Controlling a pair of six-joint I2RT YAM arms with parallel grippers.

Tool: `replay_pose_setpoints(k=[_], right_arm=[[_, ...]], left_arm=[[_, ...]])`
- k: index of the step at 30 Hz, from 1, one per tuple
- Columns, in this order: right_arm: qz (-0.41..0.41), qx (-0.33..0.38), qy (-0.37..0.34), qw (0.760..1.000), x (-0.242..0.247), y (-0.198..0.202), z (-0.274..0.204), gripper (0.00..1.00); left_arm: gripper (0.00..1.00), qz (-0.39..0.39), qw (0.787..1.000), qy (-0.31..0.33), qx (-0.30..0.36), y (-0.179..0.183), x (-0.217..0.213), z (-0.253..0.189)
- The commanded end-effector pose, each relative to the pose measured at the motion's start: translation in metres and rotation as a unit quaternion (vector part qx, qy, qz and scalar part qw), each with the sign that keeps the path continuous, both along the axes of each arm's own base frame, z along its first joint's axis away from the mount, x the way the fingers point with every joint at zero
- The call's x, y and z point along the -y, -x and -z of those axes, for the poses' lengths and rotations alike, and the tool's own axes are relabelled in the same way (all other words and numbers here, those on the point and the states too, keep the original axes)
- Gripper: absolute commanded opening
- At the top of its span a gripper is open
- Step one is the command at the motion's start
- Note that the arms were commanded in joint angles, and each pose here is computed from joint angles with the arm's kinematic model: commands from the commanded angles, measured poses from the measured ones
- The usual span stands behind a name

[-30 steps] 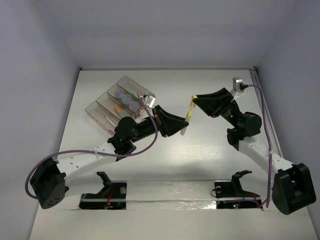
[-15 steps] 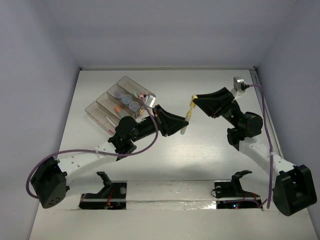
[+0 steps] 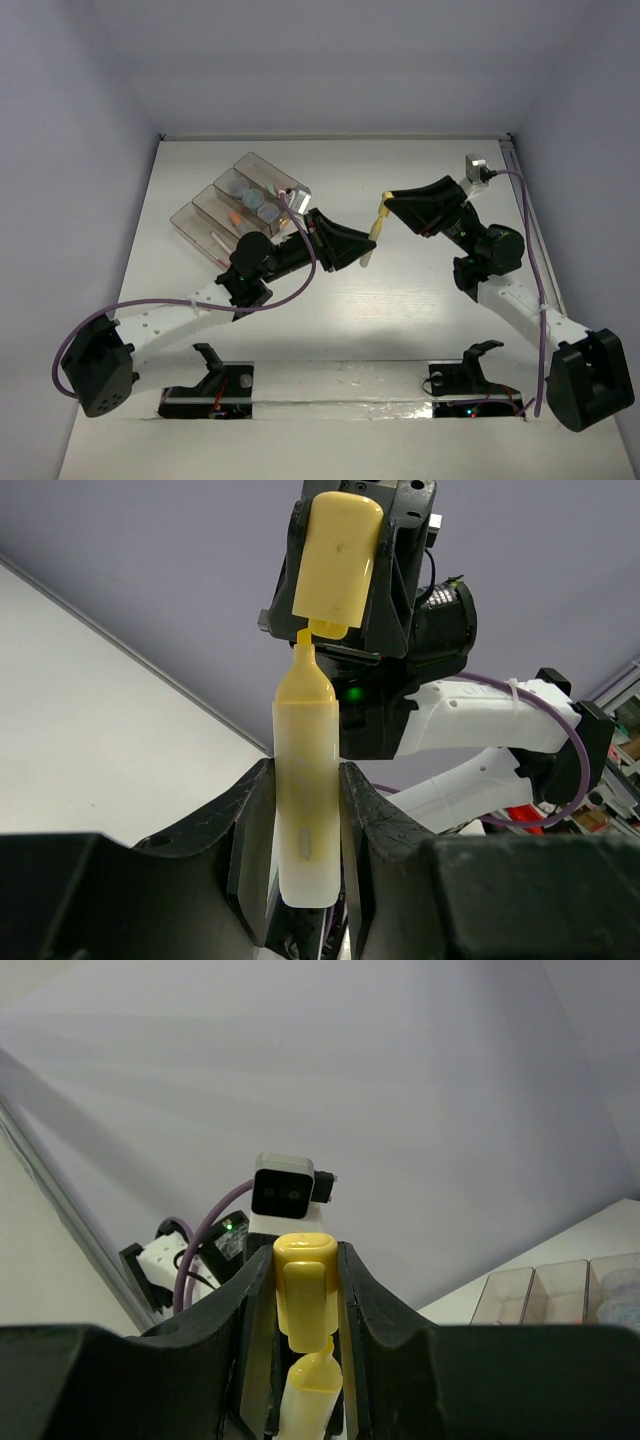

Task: Sort the stationery into containers
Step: Close the pen cap on the pen.

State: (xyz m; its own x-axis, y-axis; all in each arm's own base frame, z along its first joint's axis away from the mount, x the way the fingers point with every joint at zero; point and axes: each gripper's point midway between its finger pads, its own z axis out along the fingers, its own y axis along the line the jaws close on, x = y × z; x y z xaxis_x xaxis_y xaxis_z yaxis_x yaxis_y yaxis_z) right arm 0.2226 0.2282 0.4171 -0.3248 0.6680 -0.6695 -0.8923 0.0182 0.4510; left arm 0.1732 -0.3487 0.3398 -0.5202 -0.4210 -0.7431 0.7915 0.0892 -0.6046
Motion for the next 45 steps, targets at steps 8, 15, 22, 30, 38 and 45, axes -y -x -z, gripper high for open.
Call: replay_pose_setpoints(k=[8, 15, 22, 30, 38, 45], right_arm=[[0.006, 0.064, -0.024, 0.998, 0.006, 0.018, -0.019, 0.01], [0.003, 0.065, -0.025, 0.998, 0.006, 0.018, -0.019, 0.01], [-0.002, 0.062, -0.024, 0.998, 0.003, 0.017, -0.015, 0.01], [-0.013, 0.065, -0.026, 0.997, 0.000, 0.021, -0.012, 0.01], [-0.028, 0.068, -0.037, 0.997, 0.001, 0.030, -0.016, 0.01], [-0.037, 0.054, -0.047, 0.997, 0.004, 0.039, -0.016, 0.01]], left_arm=[[0.00, -0.006, 0.997, 0.049, 0.059, 0.008, -0.013, -0.049], [0.00, -0.006, 0.997, 0.051, 0.061, 0.008, -0.013, -0.049], [0.00, 0.001, 0.996, 0.056, 0.066, 0.008, -0.010, -0.053], [0.00, -0.005, 0.995, 0.057, 0.077, 0.007, -0.011, -0.059], [0.00, -0.023, 0.994, 0.059, 0.084, -0.001, -0.013, -0.062], [0.00, -0.046, 0.992, 0.052, 0.106, -0.007, -0.015, -0.068]])
